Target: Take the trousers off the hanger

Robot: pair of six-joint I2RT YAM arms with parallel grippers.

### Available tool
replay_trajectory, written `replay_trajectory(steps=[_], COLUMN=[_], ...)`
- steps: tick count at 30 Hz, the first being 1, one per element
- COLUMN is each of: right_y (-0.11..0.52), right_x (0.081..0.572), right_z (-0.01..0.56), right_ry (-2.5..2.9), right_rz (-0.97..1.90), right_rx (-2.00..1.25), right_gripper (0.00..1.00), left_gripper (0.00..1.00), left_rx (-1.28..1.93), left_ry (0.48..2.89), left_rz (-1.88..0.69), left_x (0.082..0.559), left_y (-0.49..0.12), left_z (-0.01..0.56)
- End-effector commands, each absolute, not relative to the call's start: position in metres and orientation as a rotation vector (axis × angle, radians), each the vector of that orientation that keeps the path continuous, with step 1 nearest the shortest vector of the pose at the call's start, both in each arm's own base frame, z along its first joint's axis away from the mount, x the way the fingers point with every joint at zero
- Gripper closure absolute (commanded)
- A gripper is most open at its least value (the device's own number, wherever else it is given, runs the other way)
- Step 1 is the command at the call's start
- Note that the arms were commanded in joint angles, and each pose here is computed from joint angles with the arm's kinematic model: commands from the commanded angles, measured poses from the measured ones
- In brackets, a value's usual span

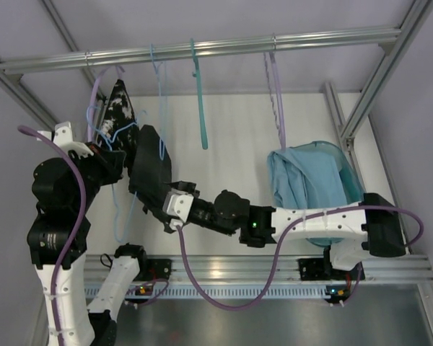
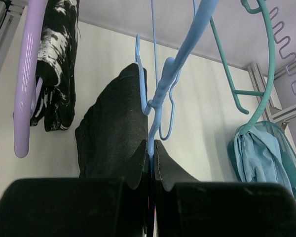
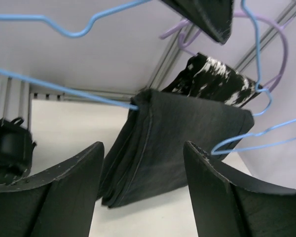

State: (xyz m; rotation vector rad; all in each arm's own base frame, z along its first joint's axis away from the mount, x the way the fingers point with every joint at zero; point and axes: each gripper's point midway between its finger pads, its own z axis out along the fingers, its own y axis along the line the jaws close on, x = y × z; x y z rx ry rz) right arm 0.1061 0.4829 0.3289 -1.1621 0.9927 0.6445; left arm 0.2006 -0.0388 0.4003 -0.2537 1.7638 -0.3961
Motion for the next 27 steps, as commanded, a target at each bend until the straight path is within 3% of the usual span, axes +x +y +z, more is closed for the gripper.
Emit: replay_trajectory(steps=[1, 10, 27], right_y=[0.489, 0.514, 0.536], right_x=[0.112, 0.111, 0.141], right_z=[0.389, 0.379, 0.355], right_ry=[0.914, 0.919, 0.946], right_rz=[0.676, 0.702, 0.620], right_rx=[-0.960, -0.966, -0.951], right_gripper=[0.35, 0.46, 0.45], left_gripper=[1.00, 1.00, 1.00], left_rx=[-0.210, -0.220, -0.219], left_ry=[1.537, 1.521, 1.506], left_rz=[-0.442, -0.439, -0.464], left_x=[0.191, 0.187, 0.179], left_y=[-0.042, -0.040, -0.043], left_z=[0.464, 0.467, 0.469])
